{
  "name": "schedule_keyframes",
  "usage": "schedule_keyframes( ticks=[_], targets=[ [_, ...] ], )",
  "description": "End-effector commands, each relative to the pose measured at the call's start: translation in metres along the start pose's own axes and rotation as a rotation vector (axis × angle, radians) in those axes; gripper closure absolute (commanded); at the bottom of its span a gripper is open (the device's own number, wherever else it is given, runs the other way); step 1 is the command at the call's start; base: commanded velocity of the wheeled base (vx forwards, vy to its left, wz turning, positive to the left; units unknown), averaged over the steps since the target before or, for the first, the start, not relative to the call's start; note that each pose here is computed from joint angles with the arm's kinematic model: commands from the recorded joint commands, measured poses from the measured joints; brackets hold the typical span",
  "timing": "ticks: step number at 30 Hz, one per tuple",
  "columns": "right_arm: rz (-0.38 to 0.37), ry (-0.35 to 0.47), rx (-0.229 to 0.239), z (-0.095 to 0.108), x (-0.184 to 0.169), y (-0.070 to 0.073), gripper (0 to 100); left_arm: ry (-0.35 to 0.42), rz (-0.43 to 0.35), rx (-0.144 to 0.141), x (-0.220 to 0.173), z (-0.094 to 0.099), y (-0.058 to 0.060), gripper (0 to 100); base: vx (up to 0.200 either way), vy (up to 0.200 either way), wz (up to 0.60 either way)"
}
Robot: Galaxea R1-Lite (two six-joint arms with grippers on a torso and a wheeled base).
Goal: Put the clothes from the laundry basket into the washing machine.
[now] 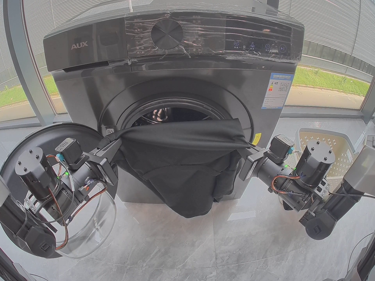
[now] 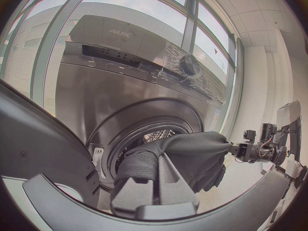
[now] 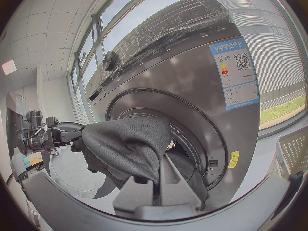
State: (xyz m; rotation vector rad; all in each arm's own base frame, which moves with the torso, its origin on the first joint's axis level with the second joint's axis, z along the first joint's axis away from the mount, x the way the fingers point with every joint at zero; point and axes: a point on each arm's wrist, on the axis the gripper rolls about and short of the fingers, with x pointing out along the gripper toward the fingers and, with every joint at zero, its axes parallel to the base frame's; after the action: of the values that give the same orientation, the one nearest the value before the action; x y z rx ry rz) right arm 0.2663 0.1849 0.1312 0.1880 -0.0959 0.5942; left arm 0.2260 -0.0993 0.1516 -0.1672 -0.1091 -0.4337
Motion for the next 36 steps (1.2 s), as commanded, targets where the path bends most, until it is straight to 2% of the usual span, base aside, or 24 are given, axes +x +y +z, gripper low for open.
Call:
schedule_keyframes(
  ticks=[1,10,11,13,15,17,20,22,23,26,32,34,36],
  targets=[
    [0.000,0.000,0.000,0.000,0.000,0.000,100,0.004,0.002,-0.001,0.000,-0.001,0.001,100,0.000,0.000,0.00],
    [0.000,0.003,0.000,-0.001,0.000,0.000,100,0.012,0.002,-0.002,0.000,-0.003,0.000,100,0.000,0.000,0.00],
    [0.001,0.003,0.000,-0.001,0.000,0.000,100,0.017,0.003,-0.003,0.000,-0.004,0.001,0,0.000,0.000,0.00],
    [0.002,0.008,0.001,-0.002,-0.001,0.001,100,0.035,0.007,-0.009,-0.004,-0.007,0.001,0,0.000,0.000,0.00],
    [0.000,-0.001,0.001,0.000,0.001,0.001,100,0.096,0.002,-0.017,-0.016,-0.017,0.000,0,0.000,0.000,0.00],
    [-0.013,-0.014,-0.003,0.001,0.004,-0.003,100,0.164,-0.011,-0.012,-0.028,-0.028,-0.002,0,0.000,0.000,0.00],
    [-0.032,-0.031,-0.005,-0.001,0.015,-0.009,100,0.227,-0.086,-0.014,-0.040,-0.036,-0.006,0,0.000,0.000,0.00],
    [-0.035,-0.030,-0.005,-0.002,0.016,-0.009,100,0.231,-0.090,-0.014,-0.040,-0.037,-0.006,0,0.000,0.000,0.00],
    [-0.064,-0.037,-0.006,-0.002,0.017,-0.010,100,0.238,-0.097,-0.006,-0.042,-0.037,-0.006,0,0.000,0.000,0.00],
    [-0.071,-0.042,-0.002,-0.001,0.018,-0.009,100,0.240,-0.096,0.005,-0.041,-0.038,-0.006,0,0.000,0.000,0.00],
    [-0.056,-0.035,0.007,-0.005,0.021,-0.003,100,0.246,-0.092,0.017,-0.035,-0.042,-0.006,0,0.000,0.000,0.00],
    [-0.050,-0.035,0.007,-0.007,0.024,-0.003,100,0.245,-0.084,0.027,-0.030,-0.043,-0.005,0,0.000,0.000,0.00],
    [-0.028,-0.032,0.006,-0.010,0.027,0.004,100,0.264,-0.081,0.042,-0.024,-0.050,-0.004,0,0.000,0.000,0.00]
  ],
)
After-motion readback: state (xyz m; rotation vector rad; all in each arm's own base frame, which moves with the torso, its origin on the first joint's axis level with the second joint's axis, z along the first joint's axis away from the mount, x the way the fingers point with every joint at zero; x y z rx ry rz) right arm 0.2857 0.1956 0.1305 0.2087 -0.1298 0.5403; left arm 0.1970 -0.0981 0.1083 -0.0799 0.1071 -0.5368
